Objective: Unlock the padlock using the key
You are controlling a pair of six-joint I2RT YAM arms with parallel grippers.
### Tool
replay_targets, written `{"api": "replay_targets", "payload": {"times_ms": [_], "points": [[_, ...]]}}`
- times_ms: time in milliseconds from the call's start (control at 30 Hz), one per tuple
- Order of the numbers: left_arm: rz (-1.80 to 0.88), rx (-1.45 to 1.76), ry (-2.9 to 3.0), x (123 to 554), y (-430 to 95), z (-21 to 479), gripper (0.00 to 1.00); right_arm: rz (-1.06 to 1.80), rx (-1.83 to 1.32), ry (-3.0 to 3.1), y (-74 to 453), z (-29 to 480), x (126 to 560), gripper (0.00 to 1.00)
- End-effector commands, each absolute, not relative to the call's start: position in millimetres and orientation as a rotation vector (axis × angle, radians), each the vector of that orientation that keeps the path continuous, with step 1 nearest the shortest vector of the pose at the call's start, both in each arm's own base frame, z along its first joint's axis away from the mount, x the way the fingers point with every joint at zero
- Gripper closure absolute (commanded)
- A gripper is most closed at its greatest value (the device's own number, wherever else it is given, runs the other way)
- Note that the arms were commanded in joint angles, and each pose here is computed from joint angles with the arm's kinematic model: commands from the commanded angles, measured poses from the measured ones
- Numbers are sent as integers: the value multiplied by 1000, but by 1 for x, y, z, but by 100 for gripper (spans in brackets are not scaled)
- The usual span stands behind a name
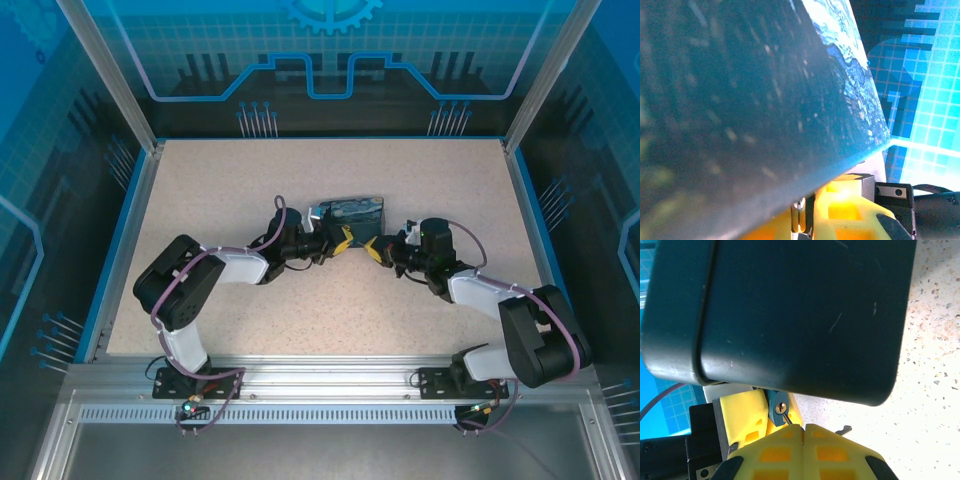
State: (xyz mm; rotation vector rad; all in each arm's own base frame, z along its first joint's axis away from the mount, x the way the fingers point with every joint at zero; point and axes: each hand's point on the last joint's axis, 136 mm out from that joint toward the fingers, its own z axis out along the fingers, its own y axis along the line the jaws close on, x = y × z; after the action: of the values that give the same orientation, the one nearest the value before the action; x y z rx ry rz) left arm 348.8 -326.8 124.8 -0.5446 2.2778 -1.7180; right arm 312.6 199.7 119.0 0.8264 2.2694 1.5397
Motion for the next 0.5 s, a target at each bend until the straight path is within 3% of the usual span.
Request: {"api": "replay_targets", "payload": {"times_ms": [0,467], "points": [[-1774,-493,2189,354,-331,149,100,1543,826,2255,203,118,313,100],[-1780,-487,2188,354,-335,150,100,1533,838,2256,206,114,316,100]]}}
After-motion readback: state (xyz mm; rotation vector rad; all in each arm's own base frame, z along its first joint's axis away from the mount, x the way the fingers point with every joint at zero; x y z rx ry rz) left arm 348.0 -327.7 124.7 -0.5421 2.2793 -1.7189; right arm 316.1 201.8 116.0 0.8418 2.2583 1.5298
